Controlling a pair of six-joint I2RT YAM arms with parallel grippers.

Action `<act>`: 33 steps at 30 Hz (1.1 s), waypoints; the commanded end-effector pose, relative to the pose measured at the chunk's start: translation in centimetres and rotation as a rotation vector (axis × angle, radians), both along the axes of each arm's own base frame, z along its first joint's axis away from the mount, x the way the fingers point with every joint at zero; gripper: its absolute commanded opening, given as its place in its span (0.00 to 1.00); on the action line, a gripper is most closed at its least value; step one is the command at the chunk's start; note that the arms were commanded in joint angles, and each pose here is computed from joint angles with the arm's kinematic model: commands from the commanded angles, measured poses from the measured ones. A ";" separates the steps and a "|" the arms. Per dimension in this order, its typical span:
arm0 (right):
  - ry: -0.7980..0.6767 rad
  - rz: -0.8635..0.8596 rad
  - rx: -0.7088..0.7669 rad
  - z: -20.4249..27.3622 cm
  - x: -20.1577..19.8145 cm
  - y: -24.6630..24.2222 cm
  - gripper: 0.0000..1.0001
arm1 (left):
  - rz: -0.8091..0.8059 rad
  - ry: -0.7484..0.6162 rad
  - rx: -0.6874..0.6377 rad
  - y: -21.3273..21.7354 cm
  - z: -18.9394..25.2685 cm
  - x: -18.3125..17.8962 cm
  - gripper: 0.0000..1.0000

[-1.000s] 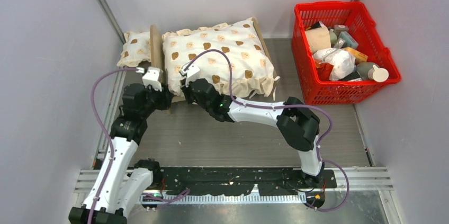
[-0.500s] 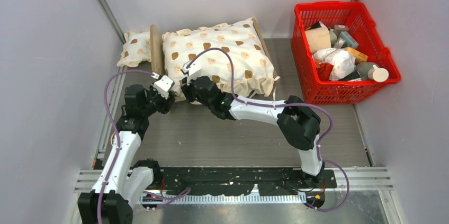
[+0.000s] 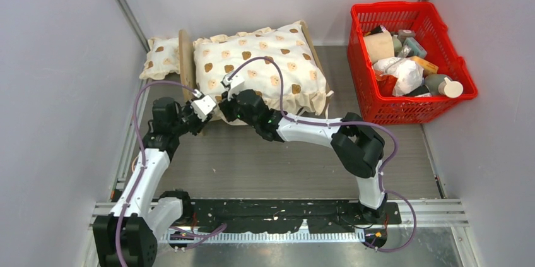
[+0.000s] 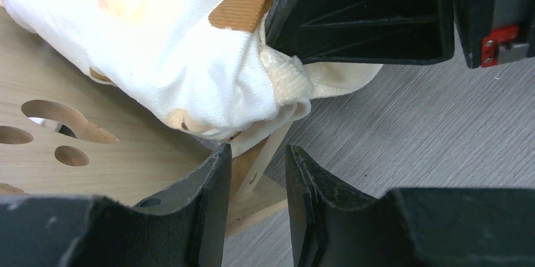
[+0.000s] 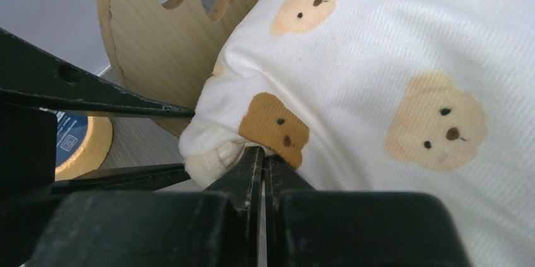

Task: Set up the pet bed

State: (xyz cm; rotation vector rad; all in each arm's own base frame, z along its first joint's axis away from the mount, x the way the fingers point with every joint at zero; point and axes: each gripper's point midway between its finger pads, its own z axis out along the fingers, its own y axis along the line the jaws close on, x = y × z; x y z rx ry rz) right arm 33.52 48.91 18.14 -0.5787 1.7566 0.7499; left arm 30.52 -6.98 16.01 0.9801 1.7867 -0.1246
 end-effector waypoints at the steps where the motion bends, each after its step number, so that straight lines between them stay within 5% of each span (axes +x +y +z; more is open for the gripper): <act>1: -0.073 -0.006 0.145 6.4 0.4 -0.5 0.05 | -0.047 -0.103 0.020 -0.3 2.4 1.3 0.40; 14: -0.066 0.000 0.166 6.7 0.5 -0.3 0.05 | -0.020 -0.115 0.059 0.4 1.7 3.0 0.32; 20: -0.064 0.004 0.171 6.6 0.4 -0.3 0.05 | 0.013 -0.158 0.091 1.2 2.5 3.6 0.00; 26: -0.054 -0.005 0.177 6.3 0.6 -0.6 0.05 | 0.050 -0.202 0.029 1.0 4.4 2.8 0.00; 33: -0.049 -0.007 0.177 6.2 0.7 -0.6 0.05 | 0.071 -0.043 -0.092 -0.4 4.8 -1.2 0.00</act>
